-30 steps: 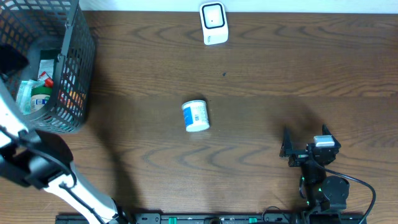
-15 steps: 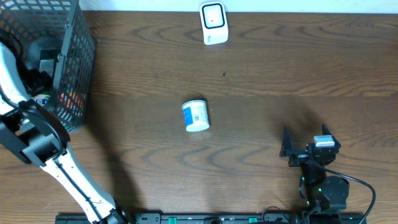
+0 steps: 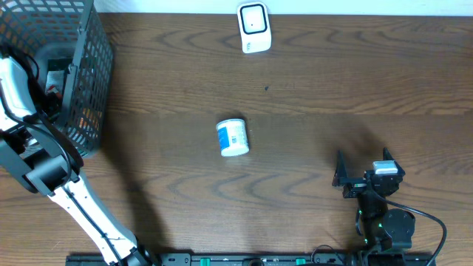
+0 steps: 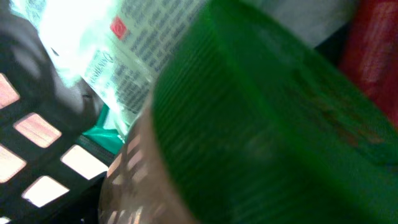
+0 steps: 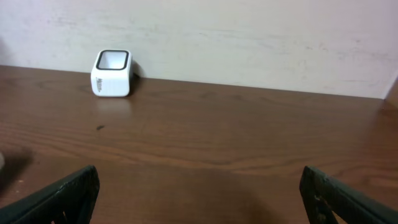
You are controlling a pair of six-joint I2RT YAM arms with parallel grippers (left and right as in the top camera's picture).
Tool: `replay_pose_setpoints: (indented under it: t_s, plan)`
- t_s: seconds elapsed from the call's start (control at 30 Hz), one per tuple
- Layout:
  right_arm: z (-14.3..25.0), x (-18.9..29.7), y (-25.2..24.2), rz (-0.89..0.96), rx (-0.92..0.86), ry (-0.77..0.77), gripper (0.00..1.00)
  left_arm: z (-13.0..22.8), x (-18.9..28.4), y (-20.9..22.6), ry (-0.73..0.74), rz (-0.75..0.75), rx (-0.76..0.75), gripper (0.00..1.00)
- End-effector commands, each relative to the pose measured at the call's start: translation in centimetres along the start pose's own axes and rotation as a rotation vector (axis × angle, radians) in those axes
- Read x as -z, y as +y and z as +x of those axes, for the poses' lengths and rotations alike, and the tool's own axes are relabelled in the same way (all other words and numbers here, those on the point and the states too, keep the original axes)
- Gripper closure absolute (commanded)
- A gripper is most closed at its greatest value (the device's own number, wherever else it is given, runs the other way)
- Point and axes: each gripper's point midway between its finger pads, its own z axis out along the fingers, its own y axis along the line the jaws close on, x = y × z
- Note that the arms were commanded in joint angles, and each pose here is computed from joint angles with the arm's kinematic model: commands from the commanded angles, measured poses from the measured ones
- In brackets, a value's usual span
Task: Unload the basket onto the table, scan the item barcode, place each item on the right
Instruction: 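Reach the left gripper into the basket and grasp the green-capped jar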
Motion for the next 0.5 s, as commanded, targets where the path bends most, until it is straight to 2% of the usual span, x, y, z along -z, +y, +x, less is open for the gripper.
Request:
replay_pose_setpoints:
  t_s: [0.0,0.13,0.4,0.47]
  plan:
    - [0.0,0.0,0.1,-0.004,-0.012,-0.001,0.01,0.0,0.1,0.0,-0.004,0.000,0.020,0.26]
    - [0.0,0.0,0.1,-0.004,-0.012,-0.001,0.01,-0.9,2.9,0.4,-0.086,0.016,0.037,0.40]
    - [0.0,0.0,0.1,-0.004,-0.012,-0.001,0.01,-1.4,12.2,2.2,-0.357,0.080,0.151,0.41]
    - [0.0,0.0,0.1,-0.004,-0.012,-0.001,0.01,-0.7,16.4,3.2,-0.473,0.113,0.200,0.41]
